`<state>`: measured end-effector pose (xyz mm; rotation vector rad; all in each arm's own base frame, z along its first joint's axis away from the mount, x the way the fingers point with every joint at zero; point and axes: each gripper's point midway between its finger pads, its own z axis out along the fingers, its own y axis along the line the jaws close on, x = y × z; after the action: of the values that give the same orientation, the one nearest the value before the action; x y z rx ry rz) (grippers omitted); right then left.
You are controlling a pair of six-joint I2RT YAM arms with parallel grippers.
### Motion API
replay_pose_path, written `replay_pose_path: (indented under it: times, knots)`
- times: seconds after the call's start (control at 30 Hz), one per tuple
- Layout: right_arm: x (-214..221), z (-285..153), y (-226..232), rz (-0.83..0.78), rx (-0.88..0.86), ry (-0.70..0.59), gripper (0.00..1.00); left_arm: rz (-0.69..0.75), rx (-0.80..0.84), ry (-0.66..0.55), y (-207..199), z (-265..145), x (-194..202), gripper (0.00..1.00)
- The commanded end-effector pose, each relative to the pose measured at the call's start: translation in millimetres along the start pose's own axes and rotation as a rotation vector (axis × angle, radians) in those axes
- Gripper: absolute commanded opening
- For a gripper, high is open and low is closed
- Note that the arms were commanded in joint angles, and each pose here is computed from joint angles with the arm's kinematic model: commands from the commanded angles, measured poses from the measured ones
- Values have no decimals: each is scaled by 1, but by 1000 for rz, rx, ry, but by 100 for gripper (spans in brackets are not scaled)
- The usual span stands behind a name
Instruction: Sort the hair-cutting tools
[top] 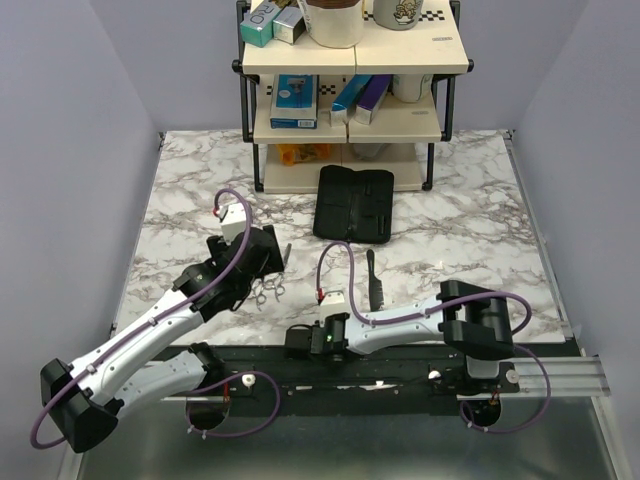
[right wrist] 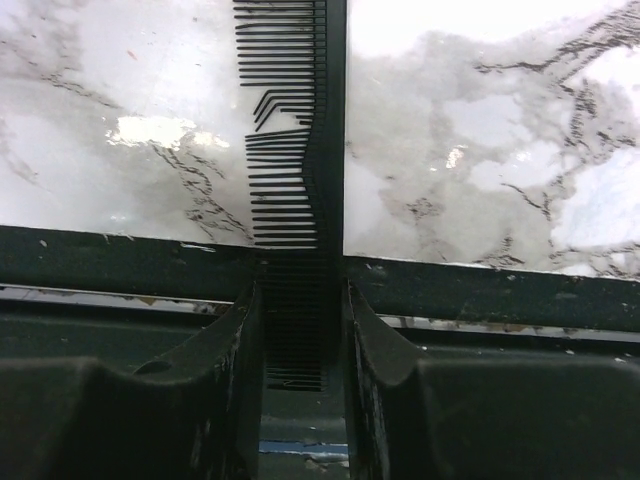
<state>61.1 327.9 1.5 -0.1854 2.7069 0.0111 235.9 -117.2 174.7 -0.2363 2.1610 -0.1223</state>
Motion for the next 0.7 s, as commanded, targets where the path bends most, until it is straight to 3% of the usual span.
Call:
replay_pose_path:
  times: [0.0,0.2,0.37,0.5,0.67]
  knots:
    - [-9,-15,-19,-25,-2,-47,19,29,40,34,-8,2,6,98]
    - [-30,-51,-54,-274,-69,-135,19,107,194,128,-37,-2,19,97]
    - [-37,-71,-87,-489,-90,-196,20,156,424,251,-74,-19,40,96]
    - [-41,-88,-93,-608,-161,-220,20,170,657,369,-104,-45,60,95]
    - [-52,-110,-91,-713,-239,-281,22,159,863,415,-127,-76,61,95]
